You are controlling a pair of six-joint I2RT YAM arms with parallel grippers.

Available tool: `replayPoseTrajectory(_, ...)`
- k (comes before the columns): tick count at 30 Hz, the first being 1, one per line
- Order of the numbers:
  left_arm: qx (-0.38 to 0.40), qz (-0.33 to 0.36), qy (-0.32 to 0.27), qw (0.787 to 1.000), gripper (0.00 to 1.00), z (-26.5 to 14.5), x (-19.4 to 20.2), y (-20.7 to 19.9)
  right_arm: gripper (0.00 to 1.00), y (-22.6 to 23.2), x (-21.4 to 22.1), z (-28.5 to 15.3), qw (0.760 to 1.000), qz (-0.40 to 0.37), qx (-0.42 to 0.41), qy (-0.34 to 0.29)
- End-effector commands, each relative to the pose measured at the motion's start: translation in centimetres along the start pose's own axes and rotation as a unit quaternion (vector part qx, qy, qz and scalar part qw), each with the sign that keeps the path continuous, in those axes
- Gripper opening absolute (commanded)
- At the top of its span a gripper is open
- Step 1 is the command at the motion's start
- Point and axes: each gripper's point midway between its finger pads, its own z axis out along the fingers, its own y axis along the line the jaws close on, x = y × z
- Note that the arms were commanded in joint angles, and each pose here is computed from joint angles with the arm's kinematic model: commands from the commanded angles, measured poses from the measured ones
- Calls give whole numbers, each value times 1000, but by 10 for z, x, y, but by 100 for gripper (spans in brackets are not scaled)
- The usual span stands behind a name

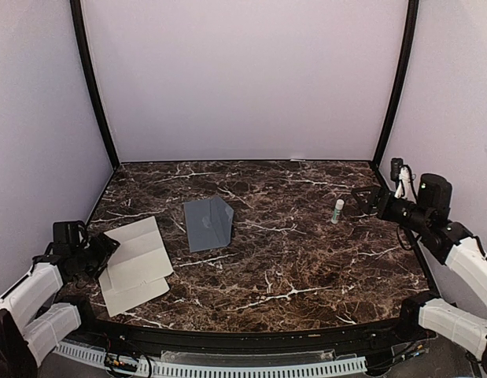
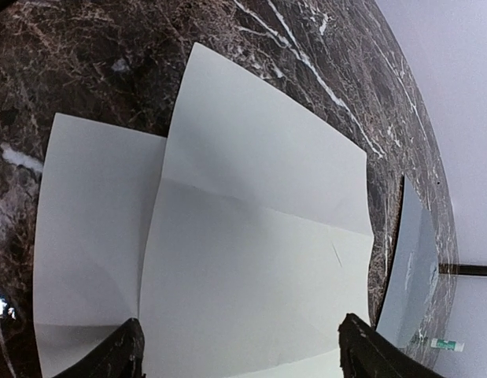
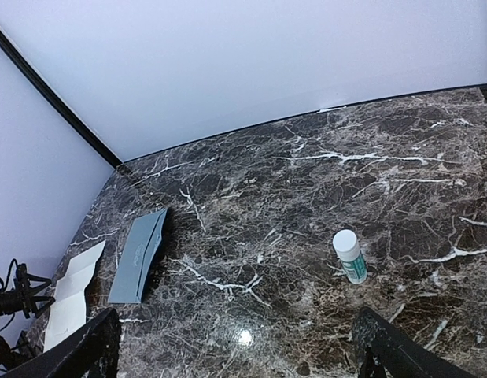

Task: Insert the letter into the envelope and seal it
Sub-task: Pick up the letter from the corner of the board.

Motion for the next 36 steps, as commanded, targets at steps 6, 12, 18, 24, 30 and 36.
replayPoseTrajectory(6,-5,-41,-33,999,81,-6,4,17,99,5,-7,9,1000,-15,-16,-11)
replayPoseTrajectory(12,11,-38,-5,999,80,0,14,14,99,3,-3,14,1000,-12,-17,-2)
replayPoseTrajectory(18,14,-37,9,999,70,5,19,14,99,2,-3,16,1000,-13,-16,3)
replayPoseTrajectory(24,69,-46,29,996,57,12,28,2,99,4,-7,19,1000,-15,-21,-1)
replayPoseTrajectory(30,97,-44,30,994,49,12,28,-7,99,3,-7,22,1000,-17,-20,4)
replayPoseTrajectory(36,96,-43,36,994,38,14,32,-5,99,3,-9,22,1000,-19,-15,10)
